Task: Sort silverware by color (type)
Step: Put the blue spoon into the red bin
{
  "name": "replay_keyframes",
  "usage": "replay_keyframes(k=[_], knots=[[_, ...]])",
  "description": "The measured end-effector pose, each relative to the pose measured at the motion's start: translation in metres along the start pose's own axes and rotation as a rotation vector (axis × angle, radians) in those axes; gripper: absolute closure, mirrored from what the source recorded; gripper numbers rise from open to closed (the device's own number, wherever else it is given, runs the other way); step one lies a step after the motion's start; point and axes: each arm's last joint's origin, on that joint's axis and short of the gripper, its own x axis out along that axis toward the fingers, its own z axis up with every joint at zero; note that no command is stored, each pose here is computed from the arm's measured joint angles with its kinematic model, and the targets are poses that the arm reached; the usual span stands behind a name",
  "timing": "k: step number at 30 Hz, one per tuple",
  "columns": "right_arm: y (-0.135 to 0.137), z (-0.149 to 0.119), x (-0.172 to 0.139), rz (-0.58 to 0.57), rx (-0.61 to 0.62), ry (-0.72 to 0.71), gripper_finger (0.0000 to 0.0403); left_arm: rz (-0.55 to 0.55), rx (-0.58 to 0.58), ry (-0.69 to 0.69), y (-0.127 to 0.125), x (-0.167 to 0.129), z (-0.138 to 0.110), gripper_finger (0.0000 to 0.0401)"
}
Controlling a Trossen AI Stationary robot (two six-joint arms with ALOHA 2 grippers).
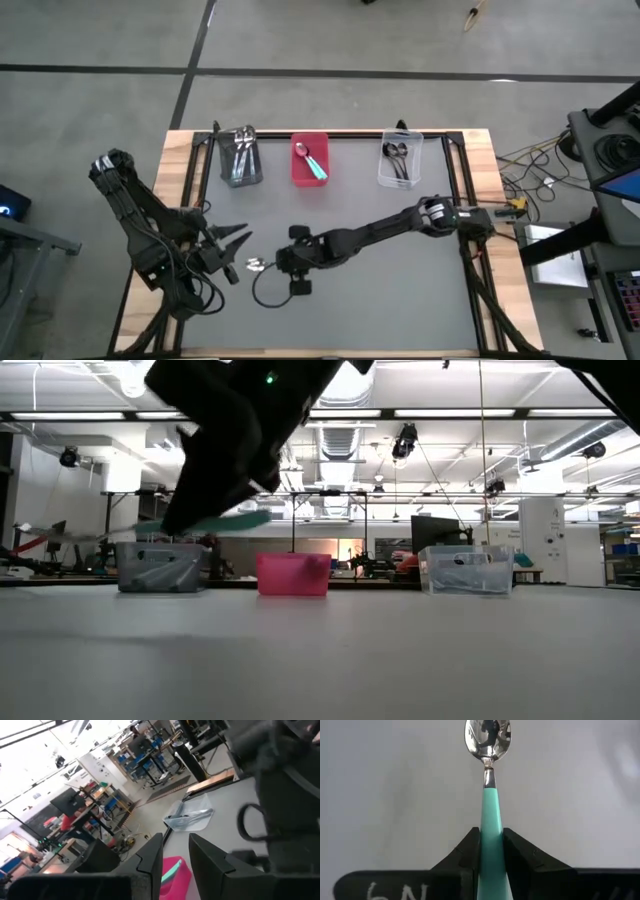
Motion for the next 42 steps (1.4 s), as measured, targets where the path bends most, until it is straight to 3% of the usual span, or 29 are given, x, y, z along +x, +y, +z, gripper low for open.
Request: replay_keyframes(k=[7, 20, 32, 42], knots=[[-0.035, 0.015, -0.036, -0.082, 0.060, -0.008, 0.0352, 0.002, 0.043, 0.003, 0.004, 0.000, -0.002, 0.0325], [-0.140, 0.024, -0.069, -0.222, 0.301, -0.059, 0.0352, 0.004, 0.081, 0.006, 0.012, -0.001, -0.005, 0.0325], [-0.247, -0.002, -0.072, -0.376, 0.633, -0.055, 0.0352, 0.006, 0.096, 0.006, 0.013, -0.001, -0.006, 0.0325], [-0.276, -0.026, -0.071, -0.491, 0.835, 0.043, 0.0352, 0.007, 0.103, 0.006, 0.013, -0.001, -0.006, 0.0325]])
